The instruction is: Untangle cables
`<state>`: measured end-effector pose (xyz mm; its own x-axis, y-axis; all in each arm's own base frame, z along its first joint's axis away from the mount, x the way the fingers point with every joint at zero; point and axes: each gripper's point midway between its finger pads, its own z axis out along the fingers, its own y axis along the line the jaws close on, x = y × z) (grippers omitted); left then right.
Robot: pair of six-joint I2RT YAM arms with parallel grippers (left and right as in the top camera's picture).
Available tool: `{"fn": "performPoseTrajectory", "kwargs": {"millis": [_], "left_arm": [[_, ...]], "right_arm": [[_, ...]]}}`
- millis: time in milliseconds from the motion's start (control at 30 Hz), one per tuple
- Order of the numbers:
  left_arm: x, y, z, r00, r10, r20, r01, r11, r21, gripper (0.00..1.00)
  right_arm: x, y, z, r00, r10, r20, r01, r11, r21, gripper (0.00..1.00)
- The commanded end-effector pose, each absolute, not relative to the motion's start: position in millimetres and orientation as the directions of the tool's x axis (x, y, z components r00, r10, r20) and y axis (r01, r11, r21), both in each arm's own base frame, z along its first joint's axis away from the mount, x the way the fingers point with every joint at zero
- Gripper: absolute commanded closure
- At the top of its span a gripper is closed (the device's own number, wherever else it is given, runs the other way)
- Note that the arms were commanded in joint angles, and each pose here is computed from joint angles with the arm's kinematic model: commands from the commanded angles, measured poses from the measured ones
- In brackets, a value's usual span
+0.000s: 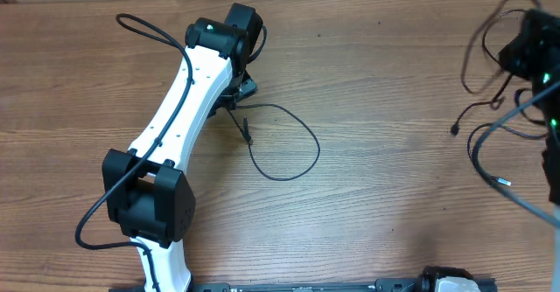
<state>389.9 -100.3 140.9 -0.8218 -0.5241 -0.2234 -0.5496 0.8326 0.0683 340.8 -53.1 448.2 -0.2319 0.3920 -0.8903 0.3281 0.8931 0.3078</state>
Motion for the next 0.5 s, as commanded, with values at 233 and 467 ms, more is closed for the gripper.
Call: {"fn": "performPoseTrajectory", "kwargs": {"millis": [233, 467], "left_arm": [[400.8, -133.5, 132.8, -0.911, -0.385, -0.150, -0.381, 0.923, -0.054, 0.01], [400.4, -134.6, 132.9, -0.912, -0.383, -0.150, -0.379, 0.924, -0.054, 0.00]], "right_arm": [[366.1, -153.9, 401.6, -0.215, 0.416, -0.884, 0.663, 0.726, 0.180, 0.96], [357.6, -242.6, 350.6, -0.221, 0.507, -0.833, 0.811, 0.570, 0.132, 0.96]]}}
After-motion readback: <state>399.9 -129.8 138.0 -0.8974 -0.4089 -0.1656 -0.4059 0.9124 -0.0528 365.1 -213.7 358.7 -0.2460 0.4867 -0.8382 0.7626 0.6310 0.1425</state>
